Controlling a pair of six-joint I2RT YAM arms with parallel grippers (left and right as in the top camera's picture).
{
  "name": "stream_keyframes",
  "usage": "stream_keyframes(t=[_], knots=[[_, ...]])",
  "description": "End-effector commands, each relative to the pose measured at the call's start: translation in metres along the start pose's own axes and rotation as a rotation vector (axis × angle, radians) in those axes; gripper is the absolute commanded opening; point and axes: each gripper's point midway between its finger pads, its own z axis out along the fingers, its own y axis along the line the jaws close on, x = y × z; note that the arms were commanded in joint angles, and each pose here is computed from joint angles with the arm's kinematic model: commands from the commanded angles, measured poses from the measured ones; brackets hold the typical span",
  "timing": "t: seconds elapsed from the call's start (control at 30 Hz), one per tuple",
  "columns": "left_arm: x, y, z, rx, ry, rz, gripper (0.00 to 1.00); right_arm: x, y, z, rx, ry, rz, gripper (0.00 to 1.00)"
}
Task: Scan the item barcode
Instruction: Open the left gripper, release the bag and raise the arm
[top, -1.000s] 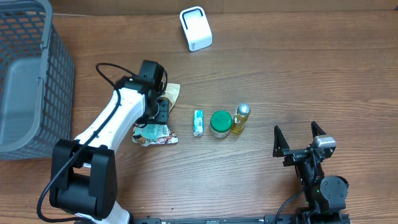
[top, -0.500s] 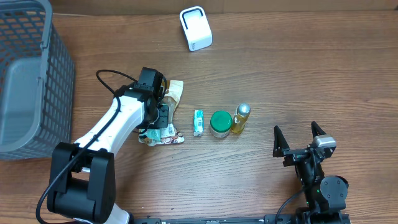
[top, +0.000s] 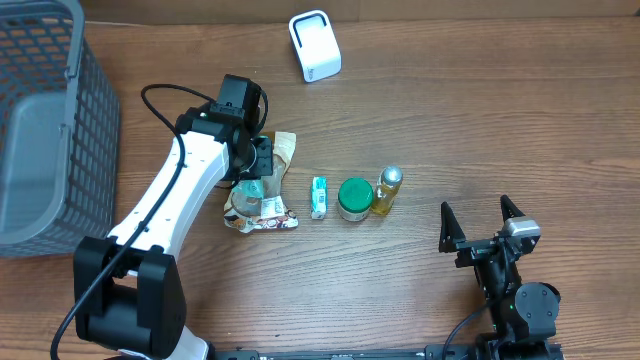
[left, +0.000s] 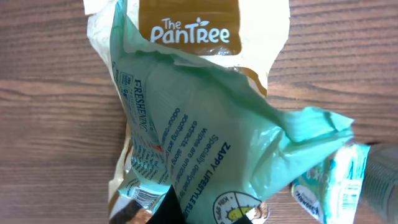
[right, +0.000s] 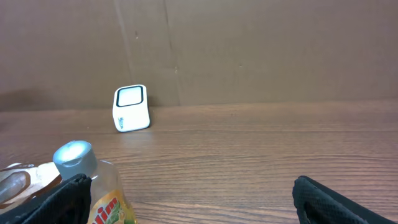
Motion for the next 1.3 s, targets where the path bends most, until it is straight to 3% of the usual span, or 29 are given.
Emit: stream_keyframes(t=[0.0,0.8,1.27], knots=[[-0.006,-0.005,-0.004,0.022,-0.014,-0.104,0.04,0.003,0.0,0.0,-0.002,0.0,0.007,1.0],[-0.011,-0.016,0.015,0.056,-0.024,-0.257,0.04,0.003,0.0,0.0,-0.002,0.0,0.007,1.0],[0.024,-0.012,0.054,-0.041,0.022,-0.237,0.04,0.003,0.0,0.0,-0.002,0.0,0.007,1.0]])
